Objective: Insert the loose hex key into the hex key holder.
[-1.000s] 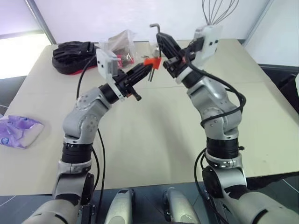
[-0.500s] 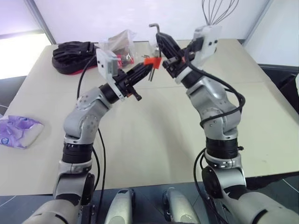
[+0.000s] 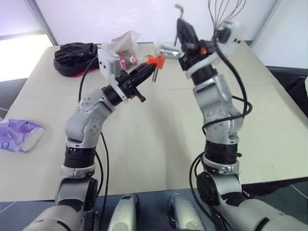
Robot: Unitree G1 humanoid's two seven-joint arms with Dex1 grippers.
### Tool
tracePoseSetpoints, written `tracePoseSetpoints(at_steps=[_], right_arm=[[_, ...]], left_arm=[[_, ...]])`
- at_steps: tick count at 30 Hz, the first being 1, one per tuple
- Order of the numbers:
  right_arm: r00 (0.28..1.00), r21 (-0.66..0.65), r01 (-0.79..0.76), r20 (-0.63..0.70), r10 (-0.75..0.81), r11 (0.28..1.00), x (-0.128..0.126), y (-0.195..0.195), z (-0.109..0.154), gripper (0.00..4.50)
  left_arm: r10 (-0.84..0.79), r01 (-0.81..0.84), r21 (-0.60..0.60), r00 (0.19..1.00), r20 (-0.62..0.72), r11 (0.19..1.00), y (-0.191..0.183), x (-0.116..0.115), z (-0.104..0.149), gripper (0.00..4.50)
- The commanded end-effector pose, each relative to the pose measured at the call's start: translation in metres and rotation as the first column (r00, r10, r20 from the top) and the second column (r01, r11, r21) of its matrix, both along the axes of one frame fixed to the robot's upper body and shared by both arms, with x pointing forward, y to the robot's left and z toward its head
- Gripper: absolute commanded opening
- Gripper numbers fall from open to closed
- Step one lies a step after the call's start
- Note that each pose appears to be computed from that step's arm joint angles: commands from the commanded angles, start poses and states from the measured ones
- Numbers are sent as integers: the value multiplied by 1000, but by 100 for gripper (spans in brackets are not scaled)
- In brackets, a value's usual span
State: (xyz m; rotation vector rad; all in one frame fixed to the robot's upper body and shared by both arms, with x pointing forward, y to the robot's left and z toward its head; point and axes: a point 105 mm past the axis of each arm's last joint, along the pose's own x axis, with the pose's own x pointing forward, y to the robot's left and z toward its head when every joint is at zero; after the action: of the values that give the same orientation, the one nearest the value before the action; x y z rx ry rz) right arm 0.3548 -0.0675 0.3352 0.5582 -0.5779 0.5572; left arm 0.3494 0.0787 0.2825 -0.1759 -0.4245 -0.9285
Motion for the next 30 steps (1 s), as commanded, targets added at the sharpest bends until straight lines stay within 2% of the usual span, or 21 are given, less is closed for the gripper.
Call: tracePoseSetpoints(at_steps=[1,12,30], right_arm=[[995,73,29,90,-35,997,-10,-2,28,1],[991,110,64,111,-76,992,-5,8,41,1],[993,58,33,112,-40,998,-6,26,36,1]], left_arm=[[36,-33,-34,994,107,999,7,-3,28,0],[7,-3,-32,992,129,999,-1,-4,33,0],[-10,17,-54,990,141,998,-9,-5,35,0]])
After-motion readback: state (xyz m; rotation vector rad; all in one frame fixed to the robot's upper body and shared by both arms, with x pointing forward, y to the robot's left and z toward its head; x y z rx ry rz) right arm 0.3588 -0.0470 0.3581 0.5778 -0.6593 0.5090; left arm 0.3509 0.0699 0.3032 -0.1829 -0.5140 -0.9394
